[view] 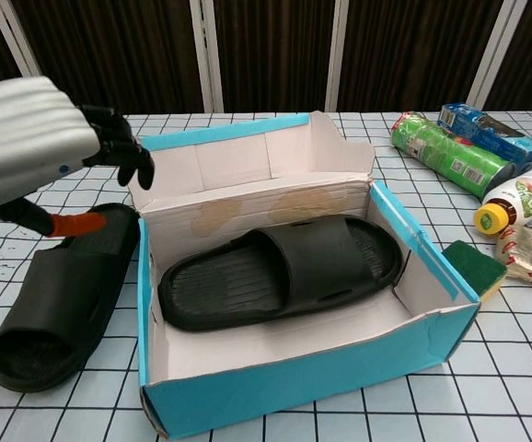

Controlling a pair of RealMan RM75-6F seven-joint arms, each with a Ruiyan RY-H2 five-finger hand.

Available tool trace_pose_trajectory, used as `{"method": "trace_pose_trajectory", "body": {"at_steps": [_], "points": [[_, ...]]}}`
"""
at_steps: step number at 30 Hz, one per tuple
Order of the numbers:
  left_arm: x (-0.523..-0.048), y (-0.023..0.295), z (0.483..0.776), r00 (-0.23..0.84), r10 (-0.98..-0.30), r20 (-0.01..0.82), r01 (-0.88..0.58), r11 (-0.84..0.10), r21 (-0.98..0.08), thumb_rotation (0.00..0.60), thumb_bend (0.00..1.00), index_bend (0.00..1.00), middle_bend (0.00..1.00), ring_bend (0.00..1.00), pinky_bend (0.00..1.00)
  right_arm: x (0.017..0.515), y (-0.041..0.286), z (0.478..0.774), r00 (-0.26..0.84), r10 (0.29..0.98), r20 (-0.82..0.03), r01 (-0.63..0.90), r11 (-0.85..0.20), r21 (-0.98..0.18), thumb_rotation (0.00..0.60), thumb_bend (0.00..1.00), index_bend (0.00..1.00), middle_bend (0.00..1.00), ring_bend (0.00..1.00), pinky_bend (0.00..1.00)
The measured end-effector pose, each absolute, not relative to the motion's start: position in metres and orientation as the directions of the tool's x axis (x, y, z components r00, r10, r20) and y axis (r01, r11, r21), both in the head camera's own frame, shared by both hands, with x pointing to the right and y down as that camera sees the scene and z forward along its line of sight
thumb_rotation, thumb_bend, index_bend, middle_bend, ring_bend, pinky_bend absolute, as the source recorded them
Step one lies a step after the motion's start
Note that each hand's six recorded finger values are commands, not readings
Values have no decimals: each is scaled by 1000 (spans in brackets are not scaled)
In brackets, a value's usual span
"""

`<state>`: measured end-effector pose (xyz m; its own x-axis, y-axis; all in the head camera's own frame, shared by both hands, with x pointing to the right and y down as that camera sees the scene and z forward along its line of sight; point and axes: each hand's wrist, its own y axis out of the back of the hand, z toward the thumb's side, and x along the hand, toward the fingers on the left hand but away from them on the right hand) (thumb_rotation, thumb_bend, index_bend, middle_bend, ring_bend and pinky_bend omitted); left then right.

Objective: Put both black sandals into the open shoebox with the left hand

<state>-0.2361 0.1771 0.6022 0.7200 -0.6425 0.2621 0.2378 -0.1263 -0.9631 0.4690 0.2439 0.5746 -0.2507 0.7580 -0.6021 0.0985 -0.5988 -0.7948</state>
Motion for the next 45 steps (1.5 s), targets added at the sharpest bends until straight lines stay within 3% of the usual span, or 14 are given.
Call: {"method": "trace_pose_trajectory", "body": {"at_steps": [7,18,37,45], "points": [[-262,180,617,634,-706,315,122,-311,-943,600,406,396,451,318,556,468,244,576,-246,754,-609,99,-605,-790,600,235,99,101,199,252],[-281,178,650,547,-736,399,113,-408,-906,600,407,398,451,320,564,467,245,577,-244,752,-613,97,-610,-787,600,235,99,101,201,252],[-231,133,683,562,-729,392,187,-350,-918,600,406,399,422,314,562,467,245,580,-238,736,-634,106,-629,-770,600,235,99,101,201,252],[-216,127,700,559,-718,414,263,-320,-910,600,390,389,309,256,508,469,245,580,-238,734,-636,111,-630,-768,600,235,98,100,201,252]]}}
